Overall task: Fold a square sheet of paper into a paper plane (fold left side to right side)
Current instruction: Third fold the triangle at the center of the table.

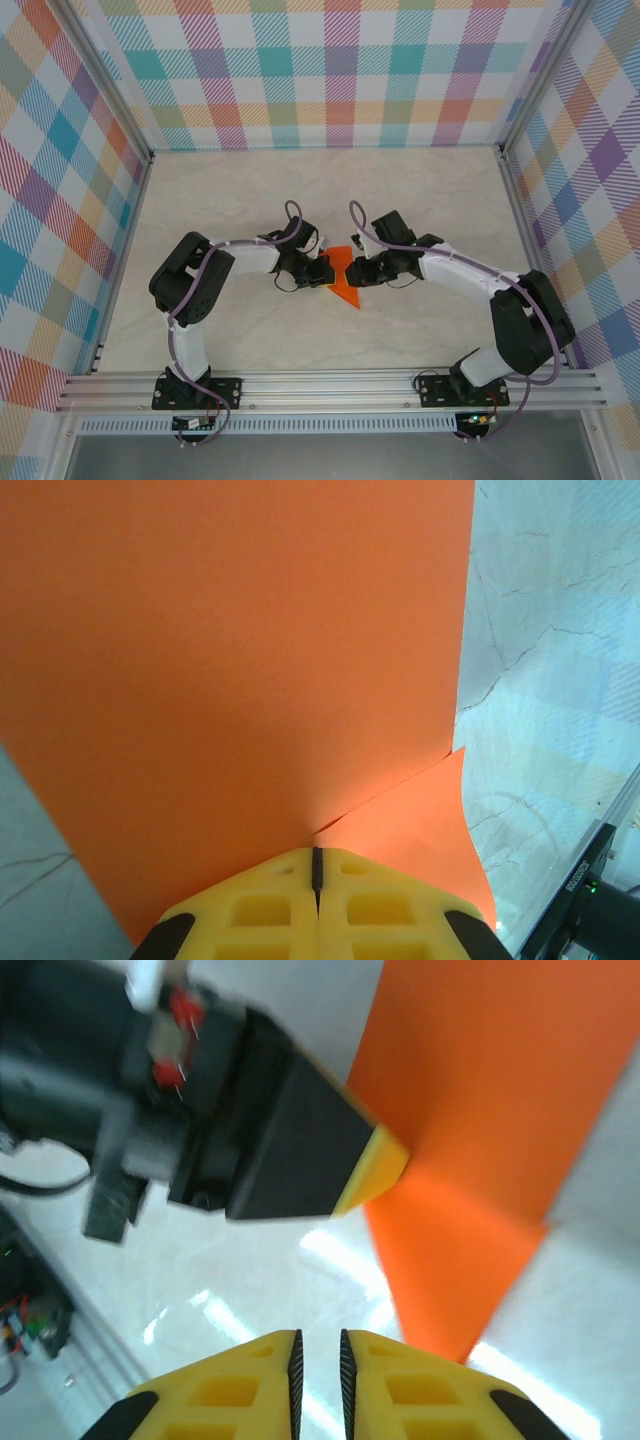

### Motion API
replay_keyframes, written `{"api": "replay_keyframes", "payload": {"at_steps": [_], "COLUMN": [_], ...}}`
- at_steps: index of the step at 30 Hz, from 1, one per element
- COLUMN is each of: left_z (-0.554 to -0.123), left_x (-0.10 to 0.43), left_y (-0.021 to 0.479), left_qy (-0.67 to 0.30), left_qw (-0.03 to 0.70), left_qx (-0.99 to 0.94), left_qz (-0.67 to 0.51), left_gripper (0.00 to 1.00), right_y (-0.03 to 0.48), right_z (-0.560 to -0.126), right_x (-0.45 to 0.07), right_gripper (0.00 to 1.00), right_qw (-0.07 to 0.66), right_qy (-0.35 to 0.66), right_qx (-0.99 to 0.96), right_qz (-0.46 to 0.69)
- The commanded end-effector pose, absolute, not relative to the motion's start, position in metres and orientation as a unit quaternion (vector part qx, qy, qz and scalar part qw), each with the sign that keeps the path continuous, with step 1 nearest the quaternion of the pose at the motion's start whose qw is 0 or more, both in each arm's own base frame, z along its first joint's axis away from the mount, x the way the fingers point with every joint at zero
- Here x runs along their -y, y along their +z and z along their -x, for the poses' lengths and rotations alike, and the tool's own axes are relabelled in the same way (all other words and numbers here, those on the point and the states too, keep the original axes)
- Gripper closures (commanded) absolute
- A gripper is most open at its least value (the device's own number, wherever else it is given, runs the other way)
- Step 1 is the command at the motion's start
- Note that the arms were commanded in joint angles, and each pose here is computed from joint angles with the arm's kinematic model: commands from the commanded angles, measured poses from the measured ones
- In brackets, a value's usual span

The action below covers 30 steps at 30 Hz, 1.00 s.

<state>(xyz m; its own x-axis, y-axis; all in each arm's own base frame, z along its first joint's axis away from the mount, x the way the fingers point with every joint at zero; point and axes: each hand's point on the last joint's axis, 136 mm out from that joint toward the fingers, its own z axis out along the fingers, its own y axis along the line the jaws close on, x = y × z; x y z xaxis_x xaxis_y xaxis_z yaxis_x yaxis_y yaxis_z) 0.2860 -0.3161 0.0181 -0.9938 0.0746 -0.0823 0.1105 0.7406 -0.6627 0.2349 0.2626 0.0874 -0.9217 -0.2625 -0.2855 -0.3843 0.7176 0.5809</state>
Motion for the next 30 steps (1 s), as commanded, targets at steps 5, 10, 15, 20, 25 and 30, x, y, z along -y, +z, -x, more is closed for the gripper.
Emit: {"api": "replay_keyframes", "payload": {"at_steps": [5, 10, 15, 20, 25, 30], "left_z": [-0.267, -0.268, -0.268, -0.267, -0.268, -0.268], "left_x": [0.293, 0.292, 0.292, 0.291, 0.289, 0.288], "left_y": [-0.017, -0.016, -0.016, -0.017, -0.018, -0.018], "left_qy": [-0.295, -0.294, -0.293, -0.290, -0.287, -0.285], "left_qw": [-0.004, -0.002, -0.001, -0.001, 0.000, 0.000], "left_qx": [-0.955, -0.955, -0.956, -0.956, -0.957, -0.958], "left_qz": [-0.030, -0.030, -0.031, -0.031, -0.030, -0.029], "left_gripper": [0.95, 0.95, 0.95, 0.96, 0.96, 0.96], "right_y": [0.053, 0.038, 0.026, 0.011, 0.003, -0.003], "right_z": [-0.219, -0.220, -0.217, -0.210, -0.206, -0.202], "right_x": [-0.280, -0.276, -0.269, -0.262, -0.257, -0.252], "right_gripper": [0.84, 0.85, 0.85, 0.85, 0.86, 0.87], "right_qw": [0.021, 0.009, -0.003, -0.022, -0.029, -0.034], "right_qy": [0.368, 0.348, 0.330, 0.316, 0.304, 0.294], "right_qx": [-0.917, -0.927, -0.935, -0.941, -0.945, -0.949], "right_qz": [0.151, 0.139, 0.129, 0.120, 0.117, 0.112]}}
